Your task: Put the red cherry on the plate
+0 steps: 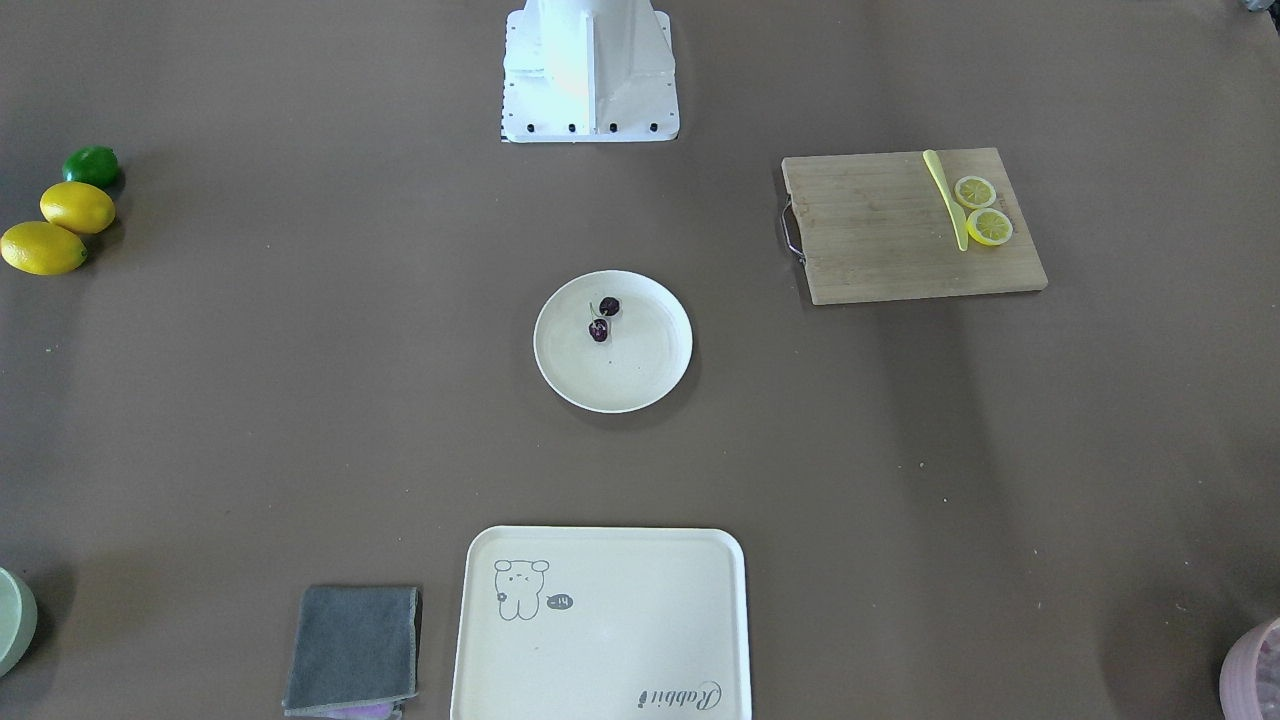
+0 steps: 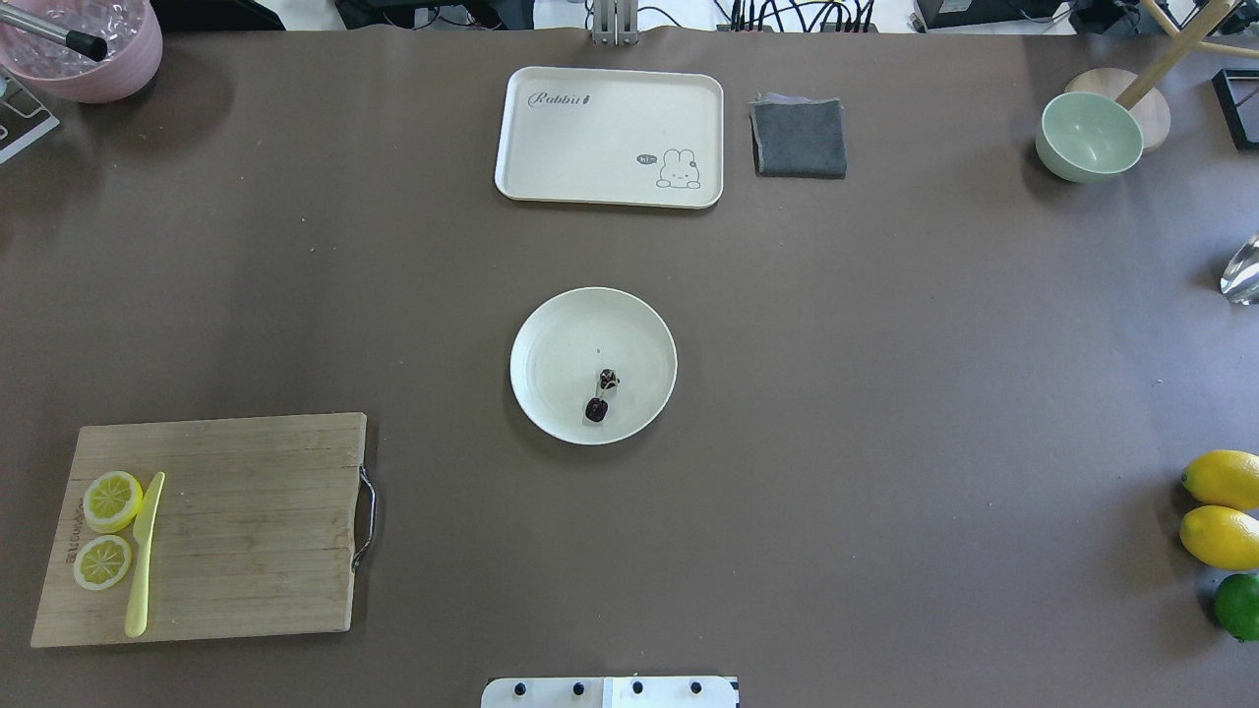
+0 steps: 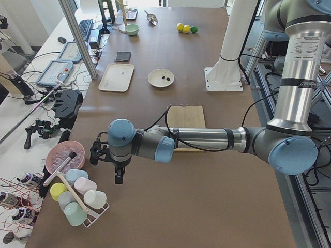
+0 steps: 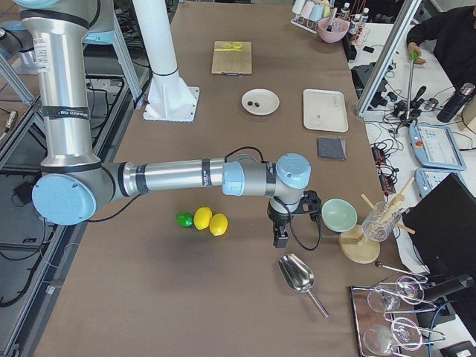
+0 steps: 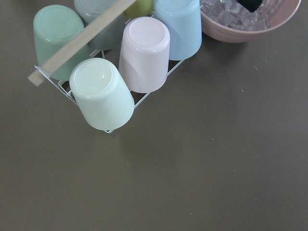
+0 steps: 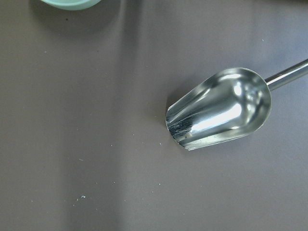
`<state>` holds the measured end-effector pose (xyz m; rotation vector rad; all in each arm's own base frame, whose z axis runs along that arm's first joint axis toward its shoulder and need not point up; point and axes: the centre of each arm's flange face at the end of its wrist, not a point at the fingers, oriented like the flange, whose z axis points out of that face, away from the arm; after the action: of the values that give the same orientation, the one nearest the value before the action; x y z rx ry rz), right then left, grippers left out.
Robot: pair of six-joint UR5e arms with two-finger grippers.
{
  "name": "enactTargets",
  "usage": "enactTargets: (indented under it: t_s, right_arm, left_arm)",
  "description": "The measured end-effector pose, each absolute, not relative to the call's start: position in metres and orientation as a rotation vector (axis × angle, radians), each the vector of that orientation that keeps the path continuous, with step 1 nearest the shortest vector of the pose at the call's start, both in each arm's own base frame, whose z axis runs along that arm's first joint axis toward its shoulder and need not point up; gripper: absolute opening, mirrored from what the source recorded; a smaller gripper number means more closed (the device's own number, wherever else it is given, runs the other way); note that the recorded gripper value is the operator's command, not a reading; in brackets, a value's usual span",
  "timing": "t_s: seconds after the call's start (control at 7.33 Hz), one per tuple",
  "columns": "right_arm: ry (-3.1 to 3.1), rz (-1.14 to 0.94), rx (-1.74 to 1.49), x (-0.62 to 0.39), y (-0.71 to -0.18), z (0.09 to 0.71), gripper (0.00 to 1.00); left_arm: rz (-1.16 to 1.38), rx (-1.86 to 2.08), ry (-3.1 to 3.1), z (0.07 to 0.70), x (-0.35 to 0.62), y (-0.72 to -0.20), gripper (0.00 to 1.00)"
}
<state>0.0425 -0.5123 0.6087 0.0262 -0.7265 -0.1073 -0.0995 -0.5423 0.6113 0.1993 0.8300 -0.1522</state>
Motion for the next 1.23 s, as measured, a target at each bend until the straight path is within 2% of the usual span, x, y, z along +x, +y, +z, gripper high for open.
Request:
enactTargets:
  t_s: [1.23]
  right_arm:
    - [-0.728, -0.102, 0.029, 0.0447, -0.5126, 0.6077, 1.0]
  left_arm:
    - [-0.163, 0.203, 0.834, 0.6046, -0.0968, -0.5432, 0.98]
